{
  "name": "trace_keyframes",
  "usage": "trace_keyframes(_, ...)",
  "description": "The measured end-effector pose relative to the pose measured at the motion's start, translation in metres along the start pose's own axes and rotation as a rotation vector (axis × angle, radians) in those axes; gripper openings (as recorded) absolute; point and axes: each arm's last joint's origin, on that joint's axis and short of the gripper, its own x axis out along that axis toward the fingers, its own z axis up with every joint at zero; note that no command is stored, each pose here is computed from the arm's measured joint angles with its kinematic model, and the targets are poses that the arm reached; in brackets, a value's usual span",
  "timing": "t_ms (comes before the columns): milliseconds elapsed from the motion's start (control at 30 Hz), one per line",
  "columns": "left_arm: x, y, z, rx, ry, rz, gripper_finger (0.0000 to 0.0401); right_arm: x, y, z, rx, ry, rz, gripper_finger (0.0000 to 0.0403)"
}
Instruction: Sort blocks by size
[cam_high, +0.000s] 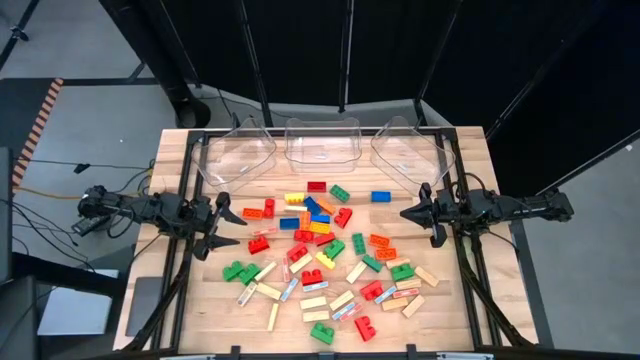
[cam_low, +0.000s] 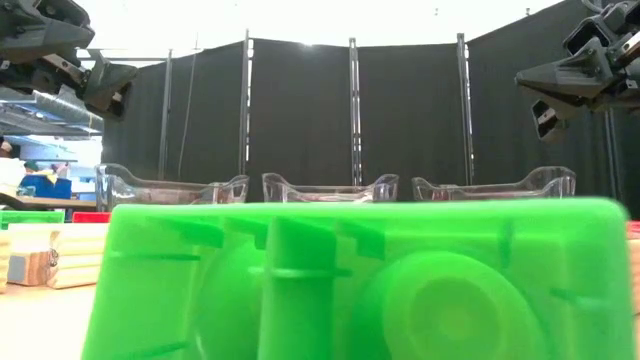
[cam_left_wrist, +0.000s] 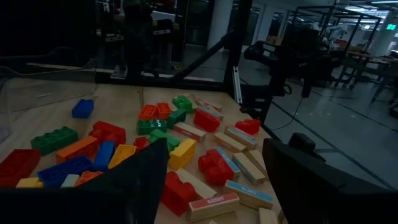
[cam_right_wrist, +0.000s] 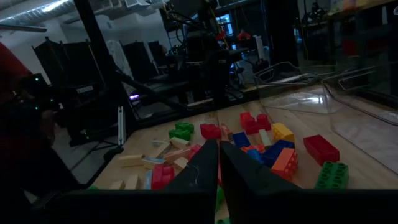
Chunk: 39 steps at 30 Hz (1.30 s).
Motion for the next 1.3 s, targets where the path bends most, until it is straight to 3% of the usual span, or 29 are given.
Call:
trace_keyframes(167, 0.000, -0.001, 0.006, -0.004, -0.066, -0.011, 0.0269, 0.000, 0.000, 0.000, 0.000, 0.000, 0.000, 0.0030)
trace_keyframes(533, -0.006, -0.006, 0.033, -0.246, -0.335, -0.101, 0.0269, 0.000, 0.000, 0.000, 0.000, 0.000, 0.000, 0.0030)
trace_keyframes(667, -0.009, -0.006, 0.040, -0.265, -0.411, -0.115, 0.0269, 0.000, 0.000, 0.000, 0.000, 0.000, 0.000, 0.0030)
trace_keyframes(833, -0.012, -0.002, 0.046, -0.241, -0.525, 0.048, 0.0269, 0.000, 0.000, 0.000, 0.000, 0.000, 0.000, 0.0030)
trace_keyframes(1100, -0.020, 0.006, 0.054, -0.341, -0.711, 0.346, 0.0269, 0.000, 0.001, 0.003, 0.002, -0.036, 0.008, 0.0030)
trace_keyframes(1300, -0.023, 0.009, 0.055, -0.411, -0.761, 0.461, 0.0269, -0.001, 0.002, 0.014, 0.017, -0.158, -0.008, 0.0030)
